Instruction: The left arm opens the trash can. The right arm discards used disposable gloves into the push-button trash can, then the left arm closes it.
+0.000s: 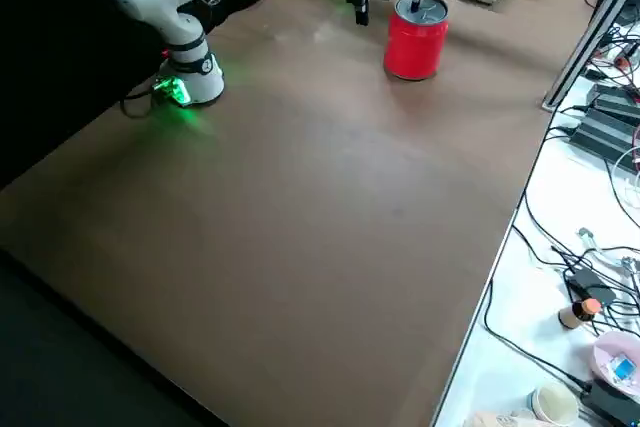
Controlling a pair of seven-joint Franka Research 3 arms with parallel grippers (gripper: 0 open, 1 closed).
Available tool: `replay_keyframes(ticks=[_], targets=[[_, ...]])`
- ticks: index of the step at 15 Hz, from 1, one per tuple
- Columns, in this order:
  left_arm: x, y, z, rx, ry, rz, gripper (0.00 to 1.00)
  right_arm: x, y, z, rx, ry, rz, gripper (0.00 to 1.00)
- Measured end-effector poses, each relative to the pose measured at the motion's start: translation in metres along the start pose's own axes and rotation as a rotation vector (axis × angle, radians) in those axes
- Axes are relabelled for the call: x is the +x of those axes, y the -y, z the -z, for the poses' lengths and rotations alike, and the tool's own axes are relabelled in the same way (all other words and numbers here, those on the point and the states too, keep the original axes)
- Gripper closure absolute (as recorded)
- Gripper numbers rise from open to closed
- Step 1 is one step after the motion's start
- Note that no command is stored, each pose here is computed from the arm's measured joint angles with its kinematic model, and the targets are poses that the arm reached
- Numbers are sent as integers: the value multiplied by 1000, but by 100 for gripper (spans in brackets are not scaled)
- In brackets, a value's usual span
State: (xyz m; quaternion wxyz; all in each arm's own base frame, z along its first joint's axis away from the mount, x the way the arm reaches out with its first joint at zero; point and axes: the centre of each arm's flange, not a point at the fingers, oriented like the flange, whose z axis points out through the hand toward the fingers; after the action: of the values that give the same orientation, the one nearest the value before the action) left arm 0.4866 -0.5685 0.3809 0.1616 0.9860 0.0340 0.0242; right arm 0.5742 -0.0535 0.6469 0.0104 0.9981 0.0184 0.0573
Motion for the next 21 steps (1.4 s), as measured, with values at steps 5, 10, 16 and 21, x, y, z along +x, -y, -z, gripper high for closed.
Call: replay_keyframes(ticks=[5,10,16,21], targets=[[2,1,8,9,-4,2,99,0,-4,-3,11,4,-9,1],[5,2,34,32,-5,10,98,2,0,-7,52,5,-11,1],[35,51,119,183,24,49,50,2,2,-8,59,7,-10,1],[89,133,191,256,48,-38,13,2,3,-9,70,13,-11,1]])
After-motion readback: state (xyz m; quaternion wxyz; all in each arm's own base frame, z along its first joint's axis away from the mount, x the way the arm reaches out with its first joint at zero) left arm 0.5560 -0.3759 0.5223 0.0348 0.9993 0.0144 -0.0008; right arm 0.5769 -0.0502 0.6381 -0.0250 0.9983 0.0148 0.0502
